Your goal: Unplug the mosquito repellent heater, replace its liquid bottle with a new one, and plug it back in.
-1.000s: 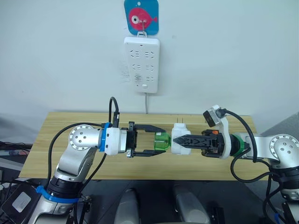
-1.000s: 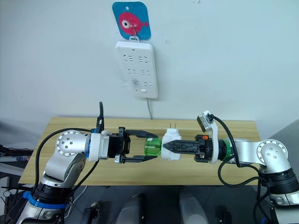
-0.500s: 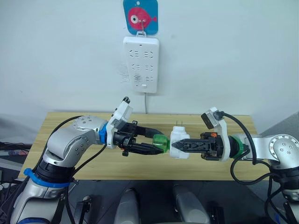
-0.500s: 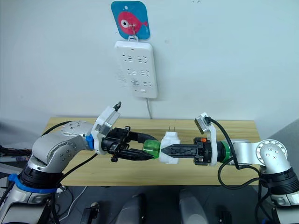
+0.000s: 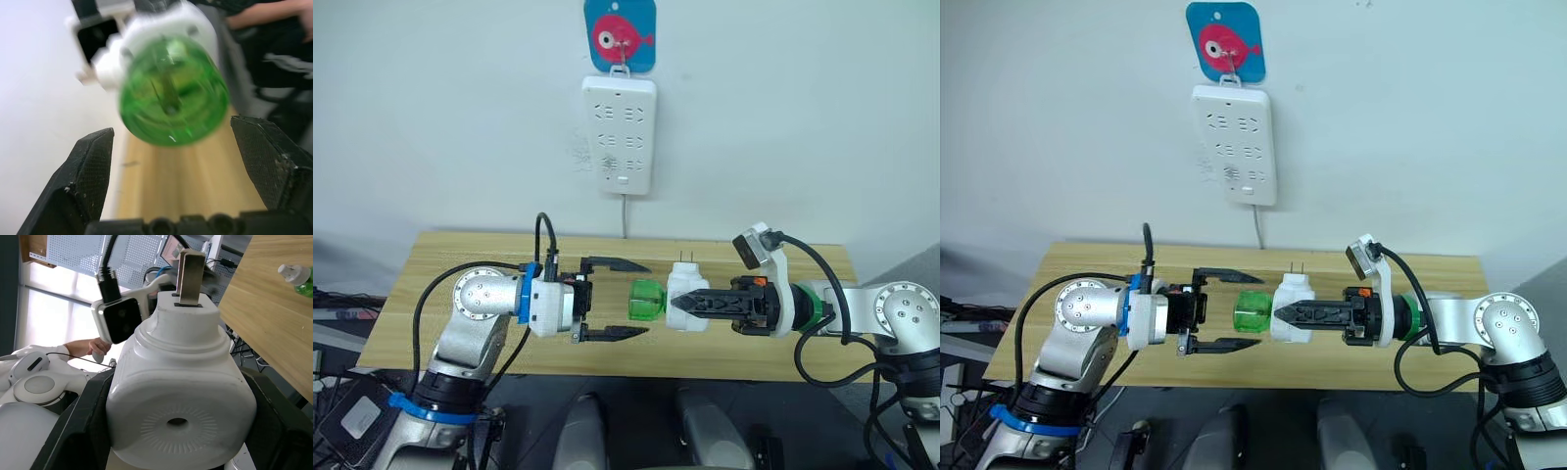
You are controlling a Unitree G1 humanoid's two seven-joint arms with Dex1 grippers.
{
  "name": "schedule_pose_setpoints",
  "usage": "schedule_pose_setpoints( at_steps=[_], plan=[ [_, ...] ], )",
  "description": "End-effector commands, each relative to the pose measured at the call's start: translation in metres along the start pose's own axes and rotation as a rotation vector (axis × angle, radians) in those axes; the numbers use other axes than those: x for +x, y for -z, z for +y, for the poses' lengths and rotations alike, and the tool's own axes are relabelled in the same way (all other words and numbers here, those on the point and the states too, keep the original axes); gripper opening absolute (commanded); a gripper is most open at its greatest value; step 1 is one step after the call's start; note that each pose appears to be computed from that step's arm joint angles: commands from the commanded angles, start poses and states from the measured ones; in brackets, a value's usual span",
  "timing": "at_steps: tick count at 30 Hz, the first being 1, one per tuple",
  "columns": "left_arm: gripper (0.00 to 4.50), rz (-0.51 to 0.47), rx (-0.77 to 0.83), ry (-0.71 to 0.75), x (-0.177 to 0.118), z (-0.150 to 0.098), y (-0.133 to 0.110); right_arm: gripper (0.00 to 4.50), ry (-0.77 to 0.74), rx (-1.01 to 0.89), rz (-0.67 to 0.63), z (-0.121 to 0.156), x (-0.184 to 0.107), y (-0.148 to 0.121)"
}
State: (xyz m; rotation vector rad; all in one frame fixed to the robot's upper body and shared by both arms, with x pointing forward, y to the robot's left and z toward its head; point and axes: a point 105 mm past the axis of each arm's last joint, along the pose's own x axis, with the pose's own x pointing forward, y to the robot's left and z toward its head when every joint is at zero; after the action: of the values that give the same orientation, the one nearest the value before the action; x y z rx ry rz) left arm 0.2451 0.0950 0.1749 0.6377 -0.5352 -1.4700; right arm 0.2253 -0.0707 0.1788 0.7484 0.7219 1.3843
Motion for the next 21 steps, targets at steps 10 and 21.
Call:
schedule_pose_setpoints(
  at_steps=[10,21],
  plan=[
    [3.27,-0.084,0.031,0.023,-0.002,-0.001,-0.017,3.06,-0.040,-0.030,-0.003,0.012,0.001,-0.006],
    [2.20,0.015,-0.767,0.086,-0.002,0.012,-0.012,3.06,-0.040,-0.030,0.013,0.013,0.000,-0.002]
  ],
)
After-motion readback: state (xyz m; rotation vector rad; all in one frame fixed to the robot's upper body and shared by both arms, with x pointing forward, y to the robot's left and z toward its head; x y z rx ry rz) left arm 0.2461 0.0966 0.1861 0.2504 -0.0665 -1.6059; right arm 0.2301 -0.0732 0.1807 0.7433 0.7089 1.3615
